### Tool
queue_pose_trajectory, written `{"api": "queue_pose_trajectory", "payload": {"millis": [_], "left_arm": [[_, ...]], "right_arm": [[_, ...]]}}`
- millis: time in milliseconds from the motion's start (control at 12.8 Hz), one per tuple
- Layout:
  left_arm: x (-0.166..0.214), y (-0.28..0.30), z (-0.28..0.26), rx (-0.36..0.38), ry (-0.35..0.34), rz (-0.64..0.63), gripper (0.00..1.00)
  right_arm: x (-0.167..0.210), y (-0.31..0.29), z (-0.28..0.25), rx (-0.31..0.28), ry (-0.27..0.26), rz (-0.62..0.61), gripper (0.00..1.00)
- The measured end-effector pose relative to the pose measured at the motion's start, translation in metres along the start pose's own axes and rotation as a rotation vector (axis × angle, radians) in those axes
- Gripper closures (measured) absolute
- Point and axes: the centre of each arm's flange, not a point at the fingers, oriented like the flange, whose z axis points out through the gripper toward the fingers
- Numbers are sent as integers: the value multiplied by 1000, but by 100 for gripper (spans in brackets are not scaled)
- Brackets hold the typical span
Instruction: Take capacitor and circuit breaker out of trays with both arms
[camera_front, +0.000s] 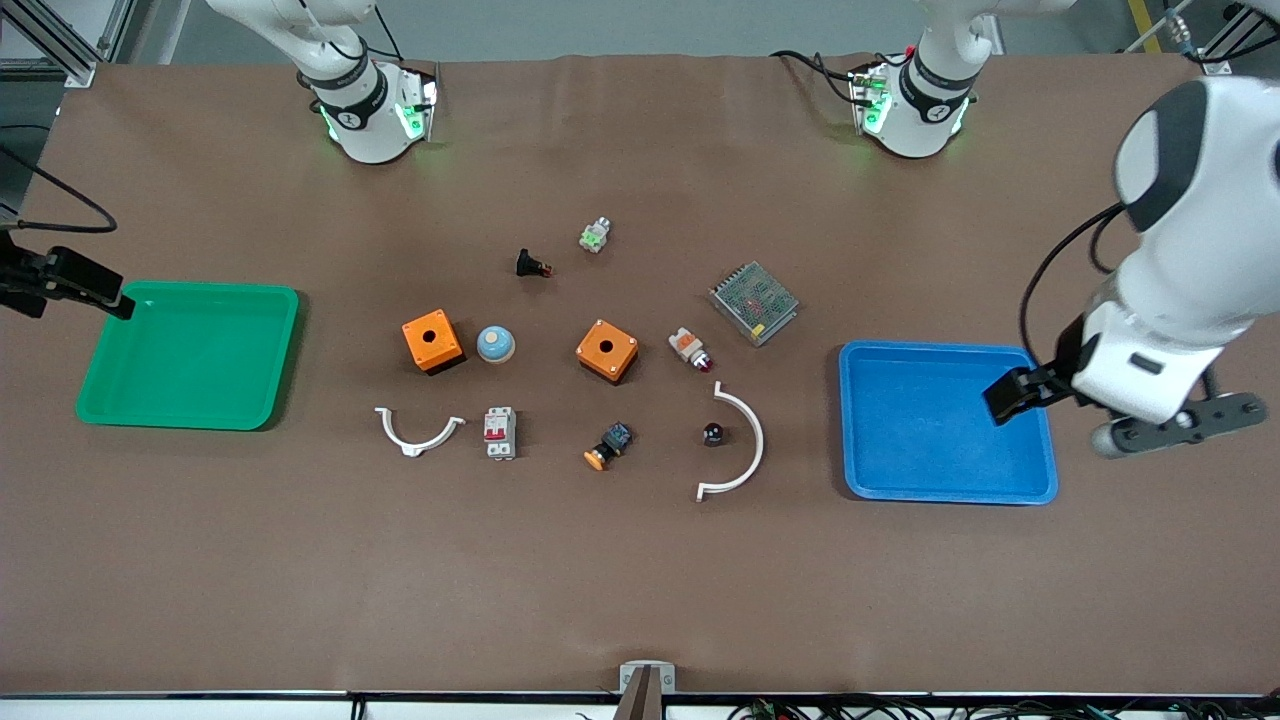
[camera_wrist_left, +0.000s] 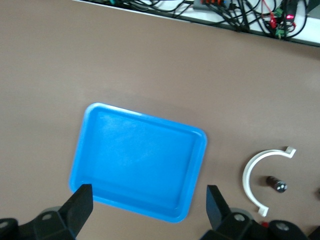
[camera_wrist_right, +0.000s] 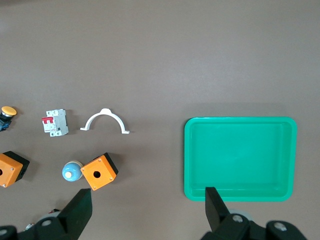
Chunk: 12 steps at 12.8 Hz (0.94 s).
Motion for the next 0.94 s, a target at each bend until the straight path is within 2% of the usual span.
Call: {"api": "queue_pose_trajectory", "payload": {"millis": [234, 547, 938], "left_arm": [[-5, -34, -24, 12, -19, 46, 0], [-15, -68, -45, -36, -71, 62, 0], [-43, -75, -70, -35, -122, 108, 0]], "right_arm": [[-3, -3, 0, 0, 5, -6, 0], [-4, -6, 2, 1, 2, -12, 0], [-6, -6, -2, 0, 8, -12, 0]]}}
